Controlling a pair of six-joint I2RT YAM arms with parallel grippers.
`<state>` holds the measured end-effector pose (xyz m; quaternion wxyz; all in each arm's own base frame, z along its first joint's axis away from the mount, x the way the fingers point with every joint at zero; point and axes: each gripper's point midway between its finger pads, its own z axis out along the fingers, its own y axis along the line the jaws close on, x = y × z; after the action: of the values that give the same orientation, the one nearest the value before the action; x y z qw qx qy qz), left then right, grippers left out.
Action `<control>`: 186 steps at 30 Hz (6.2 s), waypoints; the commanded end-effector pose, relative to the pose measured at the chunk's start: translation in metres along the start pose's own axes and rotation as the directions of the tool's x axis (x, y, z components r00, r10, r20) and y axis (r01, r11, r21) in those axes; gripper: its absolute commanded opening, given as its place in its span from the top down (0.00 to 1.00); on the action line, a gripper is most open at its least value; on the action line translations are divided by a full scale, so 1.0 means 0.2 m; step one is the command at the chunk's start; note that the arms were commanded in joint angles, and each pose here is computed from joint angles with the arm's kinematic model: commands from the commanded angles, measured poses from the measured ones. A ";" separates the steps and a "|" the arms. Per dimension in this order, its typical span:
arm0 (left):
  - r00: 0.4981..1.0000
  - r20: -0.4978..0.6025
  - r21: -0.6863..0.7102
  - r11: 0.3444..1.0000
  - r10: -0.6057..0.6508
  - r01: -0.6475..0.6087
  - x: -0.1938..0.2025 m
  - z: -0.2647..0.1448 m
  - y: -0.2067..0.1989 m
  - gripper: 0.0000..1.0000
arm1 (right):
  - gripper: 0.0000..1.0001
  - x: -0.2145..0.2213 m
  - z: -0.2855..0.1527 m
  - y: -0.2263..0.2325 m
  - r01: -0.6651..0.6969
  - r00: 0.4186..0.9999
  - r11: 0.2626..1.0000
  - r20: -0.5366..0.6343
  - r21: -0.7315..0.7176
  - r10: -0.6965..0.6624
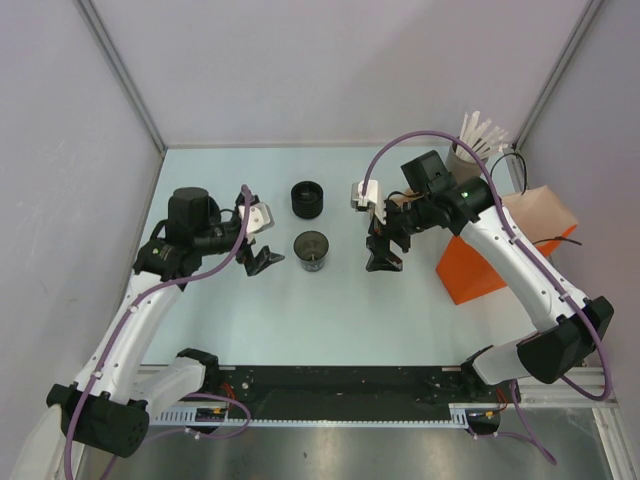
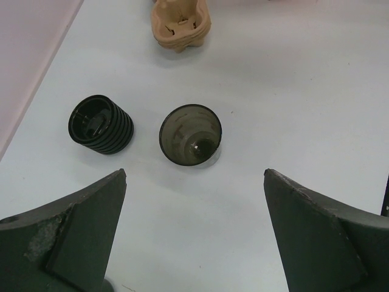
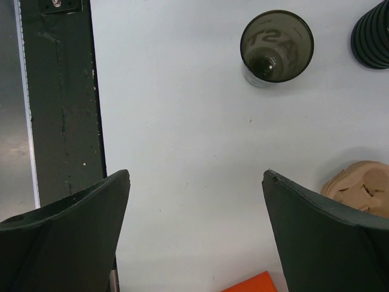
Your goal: Pack the takeout coffee
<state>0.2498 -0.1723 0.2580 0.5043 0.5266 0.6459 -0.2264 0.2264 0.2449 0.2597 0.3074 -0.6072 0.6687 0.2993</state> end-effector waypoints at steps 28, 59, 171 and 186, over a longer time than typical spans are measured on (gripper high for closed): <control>1.000 0.009 -0.171 0.985 -0.012 0.014 -0.10 -0.07 0.15 0.00 | 0.06 -0.26 0.22 -0.86 -0.329 0.938 0.821 0.259 0.467 0.229; 0.994 -0.094 -0.285 0.958 -0.051 0.022 0.03 -0.13 0.22 0.00 | 0.46 0.01 0.93 -1.58 -0.533 0.844 0.645 0.286 0.548 0.454; 0.972 -0.046 -0.143 0.961 0.232 -0.236 -0.17 -0.04 0.23 0.00 | 1.00 -0.52 0.23 -1.04 -0.544 0.822 0.803 0.348 0.242 0.451; 0.763 -0.195 -0.019 0.775 0.616 -0.631 -0.27 0.04 0.27 0.00 | 1.00 -0.30 0.25 -0.76 -0.551 0.833 0.820 0.160 0.154 0.529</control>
<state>0.2884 -0.1861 0.3044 0.5212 0.6721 0.5232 -0.0536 0.4018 0.3161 0.2526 0.2995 -0.3305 0.8286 0.3382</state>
